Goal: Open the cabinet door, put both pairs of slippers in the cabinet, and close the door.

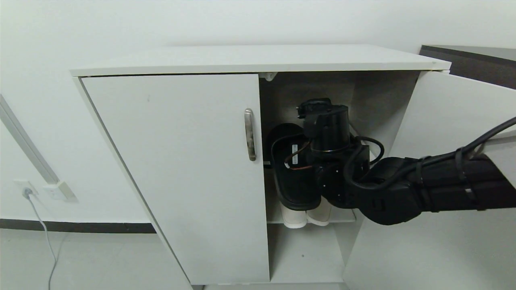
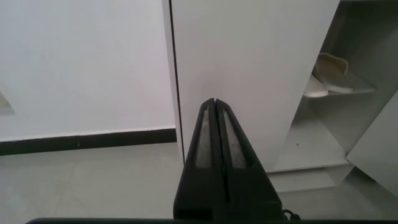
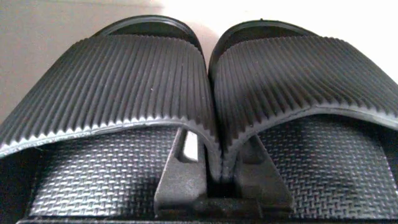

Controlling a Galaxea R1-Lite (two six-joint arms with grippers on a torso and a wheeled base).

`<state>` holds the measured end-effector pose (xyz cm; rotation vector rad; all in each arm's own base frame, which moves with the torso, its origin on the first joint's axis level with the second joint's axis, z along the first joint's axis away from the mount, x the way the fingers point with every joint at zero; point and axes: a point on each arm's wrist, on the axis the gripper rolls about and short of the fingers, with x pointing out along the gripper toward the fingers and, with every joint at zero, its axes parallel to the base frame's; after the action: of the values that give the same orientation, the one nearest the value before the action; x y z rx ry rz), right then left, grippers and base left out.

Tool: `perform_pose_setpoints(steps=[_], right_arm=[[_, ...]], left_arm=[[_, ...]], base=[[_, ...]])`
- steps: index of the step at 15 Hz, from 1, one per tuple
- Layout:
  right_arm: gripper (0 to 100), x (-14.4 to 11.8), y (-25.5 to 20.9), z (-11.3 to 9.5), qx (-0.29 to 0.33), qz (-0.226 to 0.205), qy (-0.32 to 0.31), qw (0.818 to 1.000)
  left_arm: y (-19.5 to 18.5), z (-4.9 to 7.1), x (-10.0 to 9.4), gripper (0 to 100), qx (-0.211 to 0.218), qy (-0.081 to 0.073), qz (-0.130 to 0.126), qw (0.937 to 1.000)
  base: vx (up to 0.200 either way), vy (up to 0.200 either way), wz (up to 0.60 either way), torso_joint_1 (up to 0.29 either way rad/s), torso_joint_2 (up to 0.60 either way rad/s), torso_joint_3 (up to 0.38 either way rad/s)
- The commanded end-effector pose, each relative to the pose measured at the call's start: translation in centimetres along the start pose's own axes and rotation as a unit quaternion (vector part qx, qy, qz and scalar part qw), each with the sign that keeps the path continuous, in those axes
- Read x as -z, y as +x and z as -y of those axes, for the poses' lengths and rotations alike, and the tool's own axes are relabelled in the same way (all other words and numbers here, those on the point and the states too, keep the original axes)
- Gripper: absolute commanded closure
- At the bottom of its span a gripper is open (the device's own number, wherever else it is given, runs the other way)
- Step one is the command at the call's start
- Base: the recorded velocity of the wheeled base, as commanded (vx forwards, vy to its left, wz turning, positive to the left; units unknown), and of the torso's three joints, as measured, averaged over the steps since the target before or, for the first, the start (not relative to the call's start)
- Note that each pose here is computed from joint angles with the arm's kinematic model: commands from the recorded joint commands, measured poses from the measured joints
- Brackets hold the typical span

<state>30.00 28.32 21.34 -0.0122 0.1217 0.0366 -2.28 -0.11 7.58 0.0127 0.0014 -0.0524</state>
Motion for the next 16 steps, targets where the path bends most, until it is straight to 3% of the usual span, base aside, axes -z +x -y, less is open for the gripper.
perform_pose_setpoints(steps=[1,8,16], right_arm=[[100,0.7,2.0,0.0,0.010,-0.001,-0.007,1.000],[100,-0.3,6.4,1.1,0.043,-0.012,-0.006,0.999],[100,-2.5,8.3,0.5,0.035,-0.009,0.012,0.999]], left_arm=[[0.0,0.0,0.0,100,0.000,0.000,-0.001,1.0000],[0.0,0.0,0.0,100,-0.001,0.000,-0.001,1.0000],[0.0,0.0,0.0,100,-0.006,0.000,-0.001,1.0000]], base=[[0.000,0.000,0.00,0.000,0.00,0.000],[0.000,0.000,0.00,0.000,0.00,0.000],[0.000,0.000,0.00,0.000,0.00,0.000]])
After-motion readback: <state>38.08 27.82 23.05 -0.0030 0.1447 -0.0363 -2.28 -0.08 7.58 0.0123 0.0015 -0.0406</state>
